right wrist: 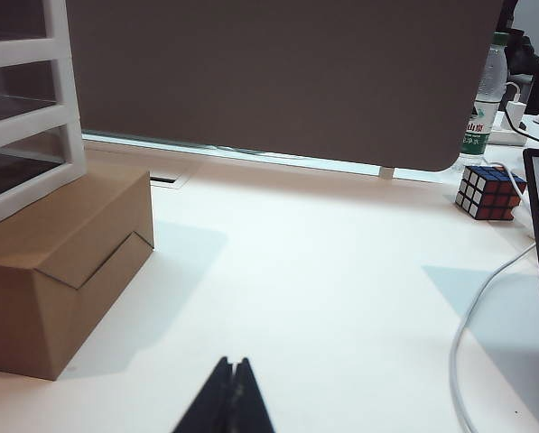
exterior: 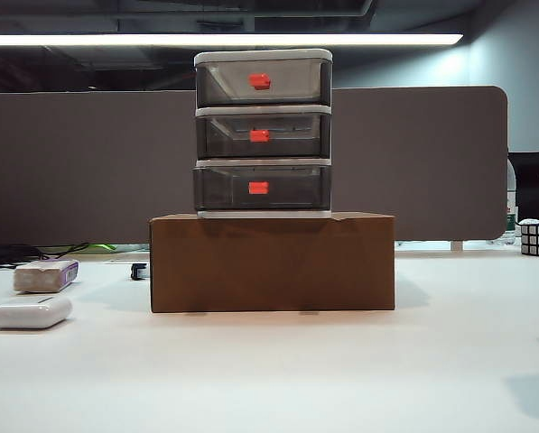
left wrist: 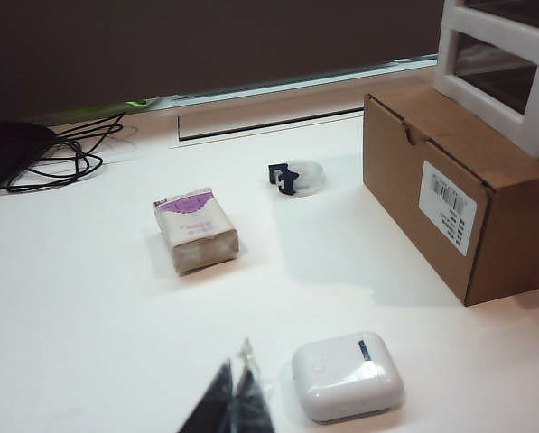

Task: Open the third layer of the drawer on the table, pick up the earphone case on the table and put it in, and finally close the drawer.

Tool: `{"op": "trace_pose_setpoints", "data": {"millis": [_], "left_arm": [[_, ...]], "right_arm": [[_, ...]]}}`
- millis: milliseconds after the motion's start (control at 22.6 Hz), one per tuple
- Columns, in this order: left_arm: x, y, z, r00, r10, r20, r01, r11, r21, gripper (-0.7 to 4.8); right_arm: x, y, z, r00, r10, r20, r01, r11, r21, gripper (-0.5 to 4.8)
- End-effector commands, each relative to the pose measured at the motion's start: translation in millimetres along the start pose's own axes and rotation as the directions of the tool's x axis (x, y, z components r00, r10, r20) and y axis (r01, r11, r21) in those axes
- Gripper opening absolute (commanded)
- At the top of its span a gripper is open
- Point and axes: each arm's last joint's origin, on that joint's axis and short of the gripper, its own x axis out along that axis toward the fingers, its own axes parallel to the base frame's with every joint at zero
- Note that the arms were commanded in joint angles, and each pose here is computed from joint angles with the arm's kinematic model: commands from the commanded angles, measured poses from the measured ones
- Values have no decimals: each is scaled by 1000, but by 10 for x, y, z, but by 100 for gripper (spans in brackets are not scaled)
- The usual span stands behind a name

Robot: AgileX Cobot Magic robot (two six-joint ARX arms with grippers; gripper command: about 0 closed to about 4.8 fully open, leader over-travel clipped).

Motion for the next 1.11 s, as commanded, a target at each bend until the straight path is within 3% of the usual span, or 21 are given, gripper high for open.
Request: {"op": "trace_pose_setpoints", "data": {"millis": [44,266,355,399,443,488,532,665,798,931,1020,1108], "left_arm": [[-3,-6,21,1000,-25,15,25,1000,0,-5],[-4,-20,22,997,-74,21,74,997,1,-5],[-7,-43,39,987,-157,45,160,984,-75,-5],[-17,-76,82,955,-279,97,292,941,-169,-6],[-32,-104,131,914,-376,150,402,889,-219,-6],[-48,-130,180,877,-438,196,476,848,-232,-5],[-54,-149,201,864,-455,215,497,839,-222,-6],[-54,-229,225,875,-426,231,474,852,-225,-6],[-50,-428,230,850,-485,205,524,817,-242,-6],[-46,-633,250,829,-525,191,558,793,-243,-5],[-47,-763,319,814,-525,247,577,780,-242,-5],[-23,-780,349,834,-479,274,543,798,-261,-5]], "right_arm": [[2,1,-9,1000,0,7,0,1000,2,-1],[2,1,-9,1000,1,7,-1,1000,2,-1],[1,28,-3,996,92,19,-93,992,83,-1],[-7,72,8,970,241,41,-245,947,208,-1],[-15,101,14,939,341,54,-342,901,265,-1],[-30,140,17,889,452,64,-449,841,302,-1],[-35,155,18,873,484,66,-479,823,304,-1],[-48,210,47,838,538,94,-540,790,291,-1],[-72,279,121,798,581,163,-603,754,261,-3],[-78,323,124,823,545,157,-567,775,279,-3],[-90,359,122,823,548,145,-566,775,281,-4],[-98,373,119,817,564,120,-573,768,288,-5]]}}
